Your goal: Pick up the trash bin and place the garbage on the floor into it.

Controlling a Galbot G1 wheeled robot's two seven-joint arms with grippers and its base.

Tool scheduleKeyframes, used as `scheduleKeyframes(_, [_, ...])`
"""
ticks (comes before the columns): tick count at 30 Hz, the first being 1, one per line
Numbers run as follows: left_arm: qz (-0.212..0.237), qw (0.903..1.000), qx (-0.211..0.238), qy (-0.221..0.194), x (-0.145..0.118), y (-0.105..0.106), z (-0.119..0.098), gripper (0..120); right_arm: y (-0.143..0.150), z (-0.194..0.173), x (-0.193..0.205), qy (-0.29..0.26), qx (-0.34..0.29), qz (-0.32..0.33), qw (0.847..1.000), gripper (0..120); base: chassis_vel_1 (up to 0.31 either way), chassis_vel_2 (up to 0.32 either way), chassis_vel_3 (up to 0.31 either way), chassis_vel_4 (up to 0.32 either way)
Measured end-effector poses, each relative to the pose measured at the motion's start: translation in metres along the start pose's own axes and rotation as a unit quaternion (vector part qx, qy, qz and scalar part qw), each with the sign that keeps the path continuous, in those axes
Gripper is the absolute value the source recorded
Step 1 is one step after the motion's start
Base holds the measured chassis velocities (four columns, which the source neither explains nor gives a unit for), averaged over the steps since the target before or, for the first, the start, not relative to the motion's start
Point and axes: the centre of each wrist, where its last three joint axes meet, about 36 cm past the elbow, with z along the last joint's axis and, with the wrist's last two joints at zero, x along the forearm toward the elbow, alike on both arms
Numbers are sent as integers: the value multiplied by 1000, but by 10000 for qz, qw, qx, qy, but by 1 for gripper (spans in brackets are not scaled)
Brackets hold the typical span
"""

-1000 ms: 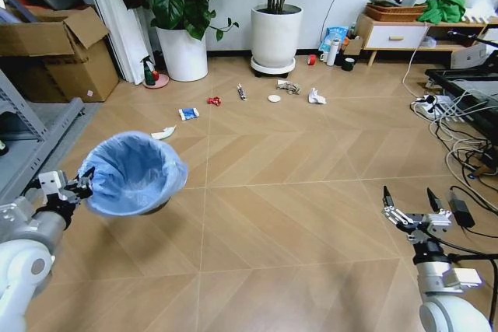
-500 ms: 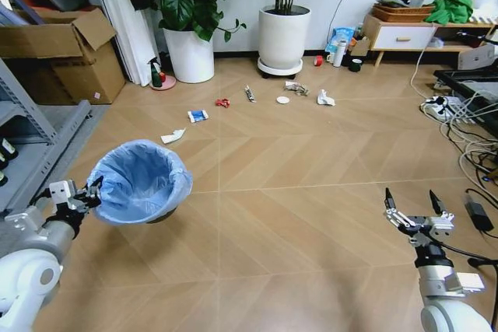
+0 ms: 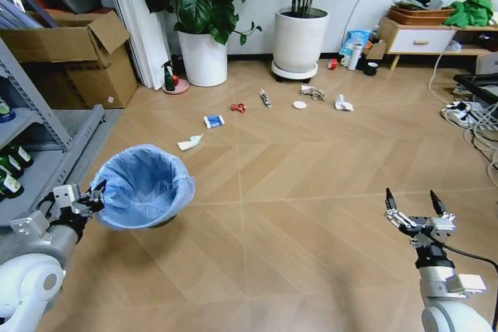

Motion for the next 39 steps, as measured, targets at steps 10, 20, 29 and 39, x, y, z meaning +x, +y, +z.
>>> scheduleKeyframes(10, [-6,10000,0,16,-1,0,1,1,0,0,-1,-25,-22,-10,10000,100,-126,323,130,-311])
scheduleKeyframes(20, [-13,10000,18,23,-2,1,3,1,0,2,-2,-63,-27,-14,10000,100,-138,336,143,-337])
scheduleKeyframes(29, [-14,10000,37,27,-2,0,4,1,-1,4,-1,-120,-20,-25,9999,100,-130,317,131,-341])
scheduleKeyframes(39, [-24,10000,51,13,-3,-1,4,1,-3,4,-3,-141,-7,-54,9999,100,-23,213,29,-203])
